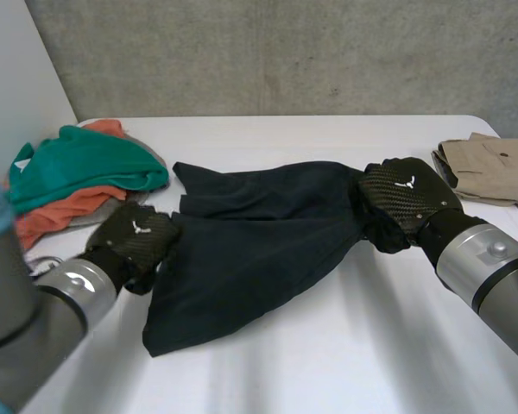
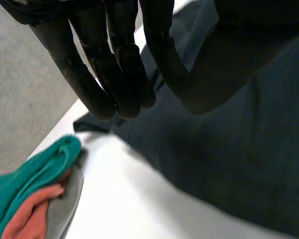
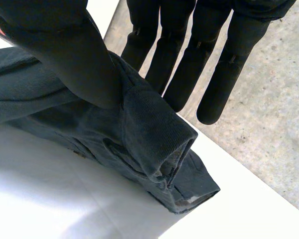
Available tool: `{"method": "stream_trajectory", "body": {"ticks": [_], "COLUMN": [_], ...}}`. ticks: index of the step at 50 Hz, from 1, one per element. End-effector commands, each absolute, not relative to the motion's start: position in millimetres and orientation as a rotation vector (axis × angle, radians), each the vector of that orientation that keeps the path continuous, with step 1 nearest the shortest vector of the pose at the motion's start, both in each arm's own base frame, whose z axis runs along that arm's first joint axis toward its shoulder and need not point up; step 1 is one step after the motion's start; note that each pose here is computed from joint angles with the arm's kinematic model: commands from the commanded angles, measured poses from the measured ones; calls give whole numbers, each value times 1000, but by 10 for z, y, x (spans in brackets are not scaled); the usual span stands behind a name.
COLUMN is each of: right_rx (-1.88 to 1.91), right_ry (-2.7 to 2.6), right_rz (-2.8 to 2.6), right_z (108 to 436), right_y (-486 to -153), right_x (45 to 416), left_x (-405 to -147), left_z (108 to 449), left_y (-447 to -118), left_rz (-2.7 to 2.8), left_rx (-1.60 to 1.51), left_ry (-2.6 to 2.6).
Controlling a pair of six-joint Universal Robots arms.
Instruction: Fold the laundry.
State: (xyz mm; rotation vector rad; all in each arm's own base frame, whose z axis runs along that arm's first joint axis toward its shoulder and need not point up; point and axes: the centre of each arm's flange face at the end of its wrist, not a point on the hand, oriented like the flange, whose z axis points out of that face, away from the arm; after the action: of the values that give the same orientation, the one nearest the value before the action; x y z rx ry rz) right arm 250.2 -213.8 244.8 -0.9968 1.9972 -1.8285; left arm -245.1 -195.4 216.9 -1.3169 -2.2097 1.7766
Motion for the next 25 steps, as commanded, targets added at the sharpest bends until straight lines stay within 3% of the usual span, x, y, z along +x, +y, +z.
{"method": "stream_trajectory", "body": {"ticks": [1,13,25], "right_rx": [-950,-740,-661], "right_ry": [2078,2220,2207], "right_rz": [-1747,-1673,-1629], "right_z": [2283,2055,2045], "right_y": [-2182,-2472,-2481], "right_x": [2518,2604,2682], "left_x": [-2429,-2352,-2469], "left_z": [2147,1694,1387], "left_y": [-1671,-1635,-1695], "left_rz": [1444,1344,1430], "left_rx": [-1220,-1285,-1435], "left_ry": [-2240,-2378,-2394]}}
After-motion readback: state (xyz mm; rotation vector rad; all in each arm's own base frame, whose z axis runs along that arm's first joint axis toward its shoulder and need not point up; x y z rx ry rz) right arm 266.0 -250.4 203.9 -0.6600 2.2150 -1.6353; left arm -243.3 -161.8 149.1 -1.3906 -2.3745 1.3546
